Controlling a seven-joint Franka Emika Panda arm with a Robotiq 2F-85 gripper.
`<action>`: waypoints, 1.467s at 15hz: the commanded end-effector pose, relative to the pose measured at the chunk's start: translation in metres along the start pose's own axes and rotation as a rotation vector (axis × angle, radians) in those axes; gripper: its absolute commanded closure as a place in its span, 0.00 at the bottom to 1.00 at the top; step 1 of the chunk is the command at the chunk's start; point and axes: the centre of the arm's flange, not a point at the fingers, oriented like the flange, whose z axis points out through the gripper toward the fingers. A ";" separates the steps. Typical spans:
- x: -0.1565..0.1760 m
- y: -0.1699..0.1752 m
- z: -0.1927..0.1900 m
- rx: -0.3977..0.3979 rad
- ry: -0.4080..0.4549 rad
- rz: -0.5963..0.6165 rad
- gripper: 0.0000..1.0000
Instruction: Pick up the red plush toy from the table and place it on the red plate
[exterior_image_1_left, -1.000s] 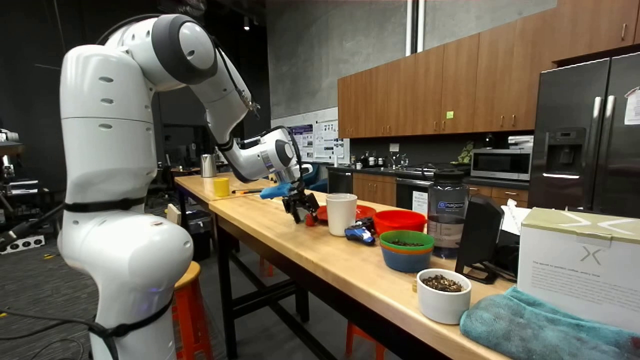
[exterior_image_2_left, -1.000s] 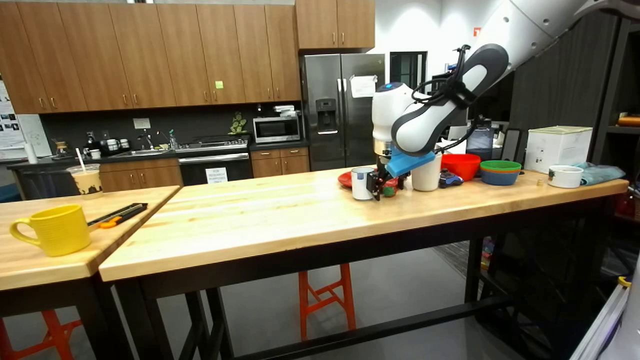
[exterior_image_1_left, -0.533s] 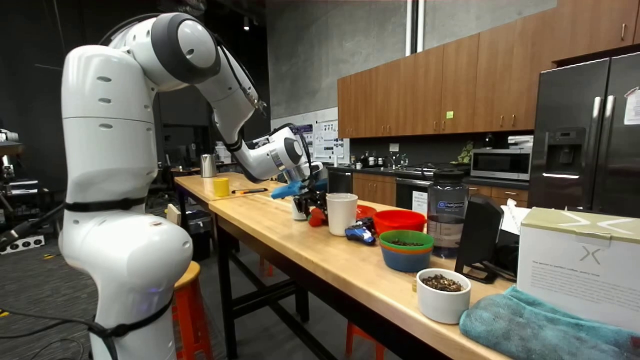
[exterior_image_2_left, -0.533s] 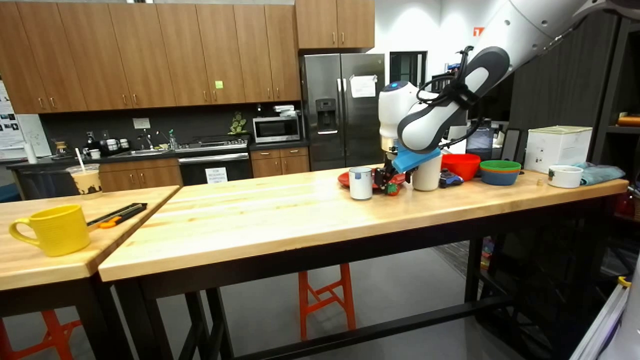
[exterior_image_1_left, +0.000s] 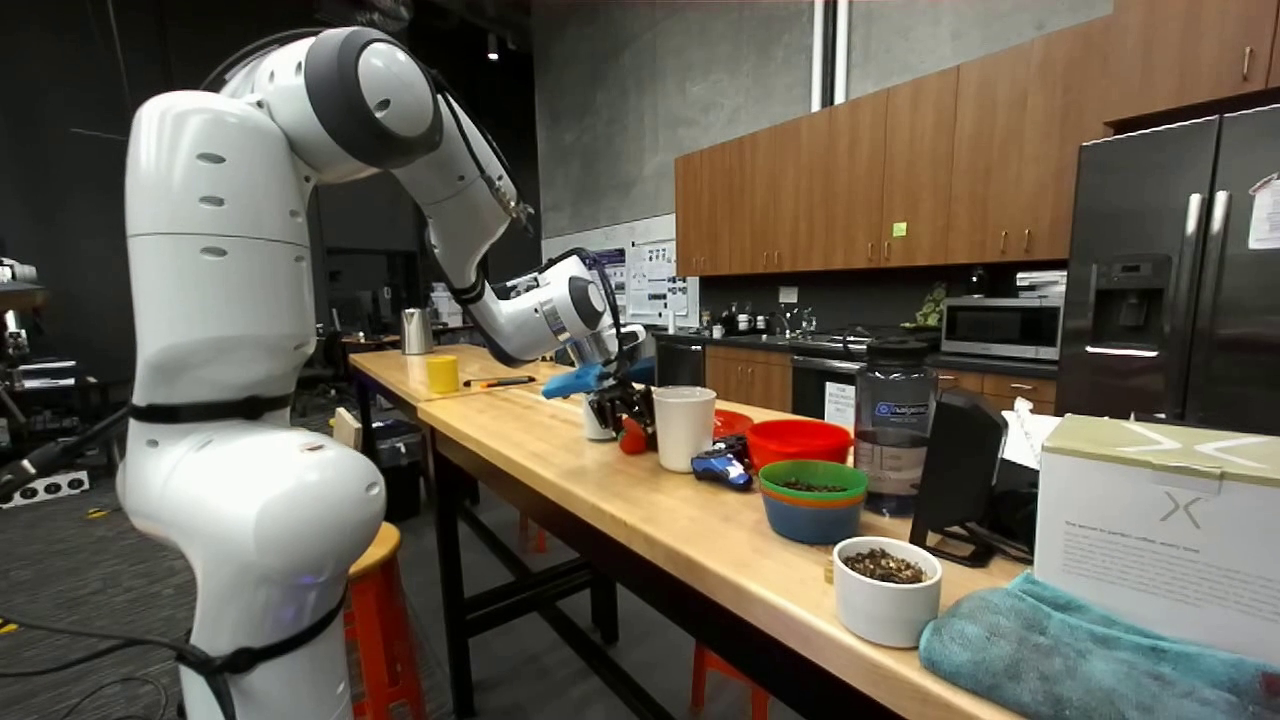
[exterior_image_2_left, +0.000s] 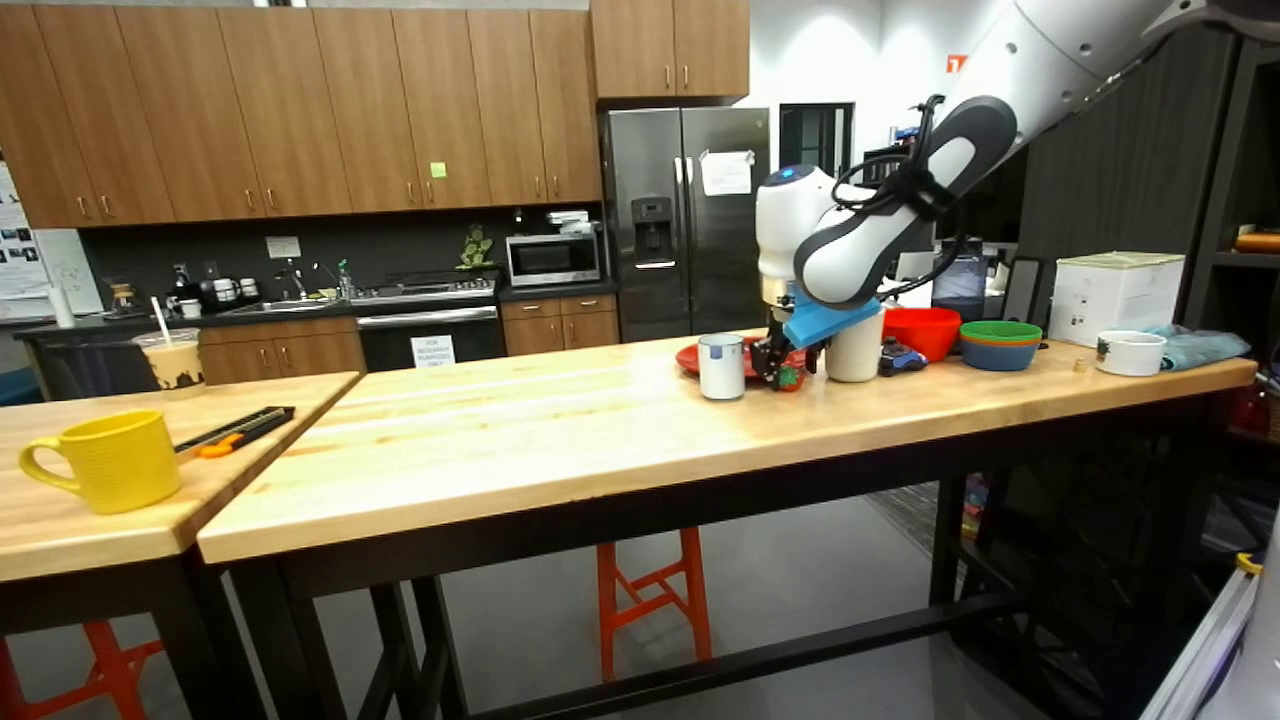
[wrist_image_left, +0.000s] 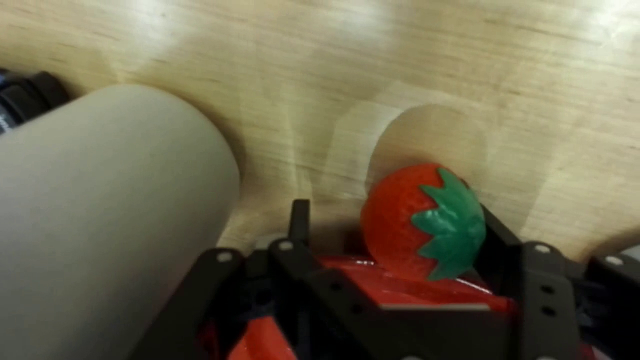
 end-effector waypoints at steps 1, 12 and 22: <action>0.003 -0.002 -0.001 0.001 0.008 0.017 0.56; 0.022 -0.006 -0.014 -0.020 -0.124 0.044 0.76; 0.060 -0.004 -0.024 -0.040 -0.083 0.084 0.76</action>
